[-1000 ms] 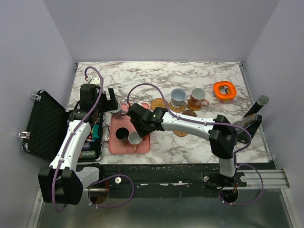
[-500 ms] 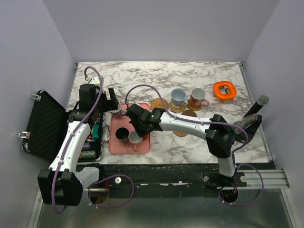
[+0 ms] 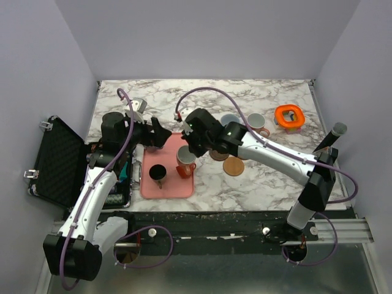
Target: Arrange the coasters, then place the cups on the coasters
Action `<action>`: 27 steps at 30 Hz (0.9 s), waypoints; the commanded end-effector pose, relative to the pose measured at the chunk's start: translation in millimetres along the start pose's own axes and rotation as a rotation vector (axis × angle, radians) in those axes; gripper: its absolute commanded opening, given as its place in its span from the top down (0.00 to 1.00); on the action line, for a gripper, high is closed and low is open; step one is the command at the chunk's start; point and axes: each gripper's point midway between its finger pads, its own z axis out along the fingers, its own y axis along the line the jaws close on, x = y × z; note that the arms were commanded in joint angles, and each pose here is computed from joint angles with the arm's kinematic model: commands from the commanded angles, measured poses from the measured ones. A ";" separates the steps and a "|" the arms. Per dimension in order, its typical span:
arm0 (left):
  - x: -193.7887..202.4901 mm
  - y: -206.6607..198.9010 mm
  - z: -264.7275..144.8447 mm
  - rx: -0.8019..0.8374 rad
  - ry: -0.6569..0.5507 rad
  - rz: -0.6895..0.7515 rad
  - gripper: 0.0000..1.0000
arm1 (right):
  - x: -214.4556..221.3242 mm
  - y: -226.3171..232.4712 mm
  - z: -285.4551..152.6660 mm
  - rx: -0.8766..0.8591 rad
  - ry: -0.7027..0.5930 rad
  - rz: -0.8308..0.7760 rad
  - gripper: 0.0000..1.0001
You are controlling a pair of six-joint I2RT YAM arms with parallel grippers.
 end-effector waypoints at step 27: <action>56.4 -76.7 33.7 0.068 0.172 0.112 0.39 | -3.7 -40.5 -29.1 0.084 0.003 -0.033 0.99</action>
